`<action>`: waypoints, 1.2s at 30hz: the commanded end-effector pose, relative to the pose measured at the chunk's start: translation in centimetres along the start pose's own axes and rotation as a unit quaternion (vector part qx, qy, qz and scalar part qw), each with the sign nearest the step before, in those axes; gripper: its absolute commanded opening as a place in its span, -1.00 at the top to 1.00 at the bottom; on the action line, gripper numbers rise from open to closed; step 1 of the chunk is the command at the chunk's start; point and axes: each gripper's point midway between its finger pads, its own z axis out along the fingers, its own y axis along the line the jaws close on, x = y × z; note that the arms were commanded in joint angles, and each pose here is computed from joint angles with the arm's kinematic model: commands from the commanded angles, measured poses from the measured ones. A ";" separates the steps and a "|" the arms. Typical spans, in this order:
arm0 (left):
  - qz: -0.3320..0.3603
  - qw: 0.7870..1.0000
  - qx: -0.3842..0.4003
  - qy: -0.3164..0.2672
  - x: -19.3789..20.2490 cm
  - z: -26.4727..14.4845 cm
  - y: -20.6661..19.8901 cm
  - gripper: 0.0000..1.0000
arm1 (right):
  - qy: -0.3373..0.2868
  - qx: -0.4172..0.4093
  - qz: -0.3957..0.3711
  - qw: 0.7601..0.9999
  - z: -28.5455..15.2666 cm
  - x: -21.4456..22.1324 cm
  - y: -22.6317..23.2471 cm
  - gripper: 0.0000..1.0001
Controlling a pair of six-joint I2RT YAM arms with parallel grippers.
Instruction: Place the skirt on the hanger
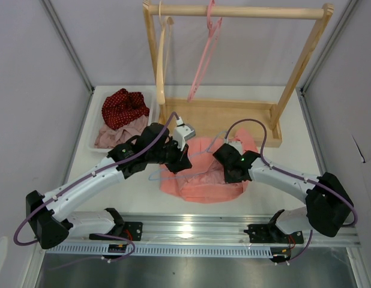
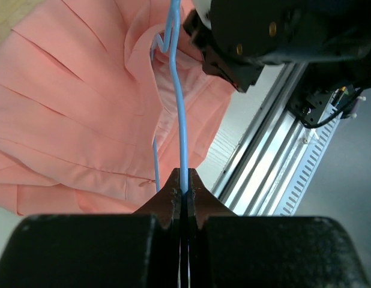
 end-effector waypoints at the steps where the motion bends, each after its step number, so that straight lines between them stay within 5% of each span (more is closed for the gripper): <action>1: 0.025 0.999 0.035 -0.024 -2.0 -1.1 -1.5 1.00 | -0.030 -0.007 0.029 0.999 -1.8 -2.8 -0.5 1.00; 19: 0.012 0.999 0.028 -0.016 -1.1 -2.4 -1.6 1.00 | -0.037 -0.005 0.081 0.996 -1.6 -6.0 -3.0 1.00; 26: -0.003 0.995 0.046 -0.083 -2.9 -2.3 -2.1 1.00 | -0.035 -0.020 0.087 0.995 -1.7 -5.8 -3.0 1.00; 36: -0.051 0.991 0.092 -0.081 -2.0 -0.5 -3.1 1.00 | -0.040 -0.009 0.109 0.993 -2.2 -5.7 -4.7 1.00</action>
